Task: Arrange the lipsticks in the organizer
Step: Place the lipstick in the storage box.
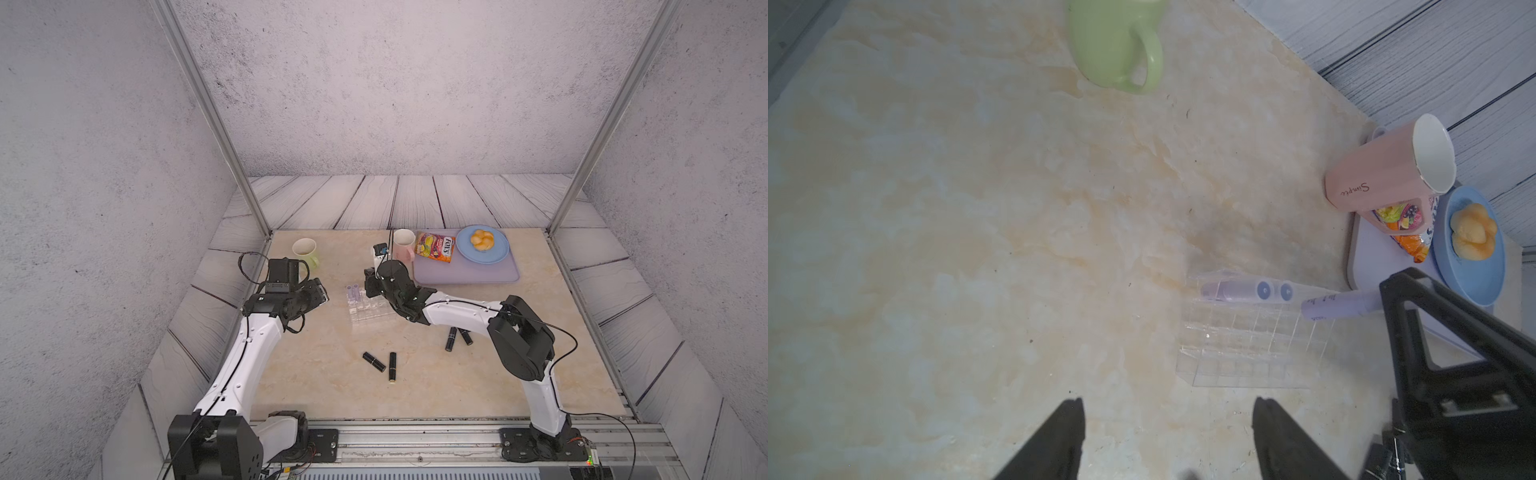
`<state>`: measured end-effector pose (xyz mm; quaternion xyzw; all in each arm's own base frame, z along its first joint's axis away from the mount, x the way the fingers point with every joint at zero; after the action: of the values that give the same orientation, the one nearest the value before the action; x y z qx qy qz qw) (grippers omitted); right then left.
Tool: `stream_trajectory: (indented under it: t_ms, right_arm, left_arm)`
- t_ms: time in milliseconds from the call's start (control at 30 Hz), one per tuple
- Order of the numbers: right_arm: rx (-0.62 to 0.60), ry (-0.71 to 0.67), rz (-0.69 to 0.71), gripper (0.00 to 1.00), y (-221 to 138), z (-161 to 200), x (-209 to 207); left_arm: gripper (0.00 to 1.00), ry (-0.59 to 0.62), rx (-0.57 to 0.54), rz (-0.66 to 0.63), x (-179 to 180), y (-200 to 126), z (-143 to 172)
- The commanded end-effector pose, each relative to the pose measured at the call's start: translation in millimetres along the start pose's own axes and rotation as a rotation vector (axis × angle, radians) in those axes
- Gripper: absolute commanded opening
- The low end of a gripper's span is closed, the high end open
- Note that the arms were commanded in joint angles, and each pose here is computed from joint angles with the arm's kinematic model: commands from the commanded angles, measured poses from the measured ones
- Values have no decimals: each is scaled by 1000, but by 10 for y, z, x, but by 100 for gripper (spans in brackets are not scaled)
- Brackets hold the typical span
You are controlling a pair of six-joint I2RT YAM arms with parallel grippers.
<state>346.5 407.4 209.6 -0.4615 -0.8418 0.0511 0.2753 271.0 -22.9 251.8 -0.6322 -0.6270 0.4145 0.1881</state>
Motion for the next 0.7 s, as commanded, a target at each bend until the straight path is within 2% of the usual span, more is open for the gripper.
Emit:
stream_trajectory:
  t_ms: [0,500,667]
  right_arm:
    - [-4,-27,12,0,99,20,4]
    - [48,-22,15,0,319,229,-38]
    - [23,-18,-6,0,260,197,-21]
  left_arm:
    - [70,-16,-4,14,14,15,7]
    - [70,-16,2,24,15,47,27]
    - [70,-15,0,20,22,39,27]
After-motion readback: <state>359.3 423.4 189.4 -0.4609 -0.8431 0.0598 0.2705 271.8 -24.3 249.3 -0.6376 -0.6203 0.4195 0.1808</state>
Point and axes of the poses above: each gripper's point midway between its finger pads, its own y axis out along the fingers, its own x axis along the line the jaws close on, z = x × y, the point moved 9 cm from there along -y, back along the fingers, and after that the axes turned 11 degrees about y, right-handed, at the moved point
